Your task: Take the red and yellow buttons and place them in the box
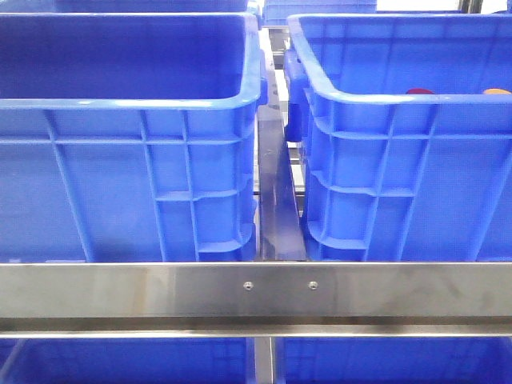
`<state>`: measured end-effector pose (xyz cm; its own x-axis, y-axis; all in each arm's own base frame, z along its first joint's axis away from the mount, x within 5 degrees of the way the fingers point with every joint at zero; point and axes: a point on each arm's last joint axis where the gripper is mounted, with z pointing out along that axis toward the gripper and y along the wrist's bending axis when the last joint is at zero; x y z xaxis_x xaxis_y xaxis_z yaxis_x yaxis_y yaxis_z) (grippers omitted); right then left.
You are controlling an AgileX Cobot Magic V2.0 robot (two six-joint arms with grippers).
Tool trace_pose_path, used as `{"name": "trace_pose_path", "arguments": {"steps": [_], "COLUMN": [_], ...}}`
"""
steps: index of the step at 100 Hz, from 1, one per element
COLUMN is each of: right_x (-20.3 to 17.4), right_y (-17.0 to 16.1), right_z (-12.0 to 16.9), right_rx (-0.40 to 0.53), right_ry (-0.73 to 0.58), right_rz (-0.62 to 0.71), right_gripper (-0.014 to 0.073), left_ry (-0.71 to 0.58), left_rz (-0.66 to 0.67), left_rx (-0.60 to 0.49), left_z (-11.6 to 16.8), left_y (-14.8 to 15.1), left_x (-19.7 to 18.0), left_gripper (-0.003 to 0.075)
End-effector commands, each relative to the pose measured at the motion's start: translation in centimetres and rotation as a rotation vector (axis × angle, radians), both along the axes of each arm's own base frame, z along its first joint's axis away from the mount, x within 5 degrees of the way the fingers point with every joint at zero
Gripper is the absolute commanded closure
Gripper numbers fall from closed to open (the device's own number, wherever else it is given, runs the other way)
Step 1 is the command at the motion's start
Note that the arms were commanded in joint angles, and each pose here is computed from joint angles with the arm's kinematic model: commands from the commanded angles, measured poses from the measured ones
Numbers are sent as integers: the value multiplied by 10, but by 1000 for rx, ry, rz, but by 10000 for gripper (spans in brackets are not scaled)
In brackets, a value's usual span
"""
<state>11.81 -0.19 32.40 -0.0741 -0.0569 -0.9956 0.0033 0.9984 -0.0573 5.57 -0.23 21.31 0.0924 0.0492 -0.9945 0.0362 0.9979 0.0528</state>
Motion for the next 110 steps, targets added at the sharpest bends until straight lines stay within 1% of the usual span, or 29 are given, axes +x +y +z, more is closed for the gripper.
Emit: {"name": "trace_pose_path", "arguments": {"steps": [1,5,11,17,18,19,30,42,70,81,89,110], "right_x": [-4,-7,-12,-17,-19,-19,-31,-43,-65,-71,-69,-69], "right_y": [0,0,0,0,0,1,2,2,3,3,2,2], "right_z": [15,12,6,-3,-3,-6,-23,-45,-77,-86,-93,-94], "right_rx": [14,19,57,55,72,61,57,63,71,79,99,115], "right_ry": [-146,-173,-210,-240,-248,-250,-295,-308,-391,-426,-401,-387], "right_rz": [-14,-14,-12,-5,-4,-2,14,16,18,20,17,14], "right_gripper": [663,663,663,663,663,663,663,663,663,663,663,663], "left_ry": [-75,-75,-75,-75,-75,-75,-75,-75,-75,-75,-75,-75], "left_rz": [-1,-1,-1,-1,-1,-1,-1,-1,-1,-1,-1,-1], "left_rx": [-21,-21,-21,-21,-21,-21,-21,-21,-21,-21,-21,-21], "left_z": [-5,-5,-5,-5,-5,-5,-5,-5,-5,-5,-5,-5], "left_y": [0,0,0,0,0,0,0,0,0,0,0,0], "left_x": [-2,-2,-2,-2,-2,-2,-2,-2,-2,-2,-2,-2], "left_gripper": [739,739,739,739,739,739,739,739,739,739,739,739]}}
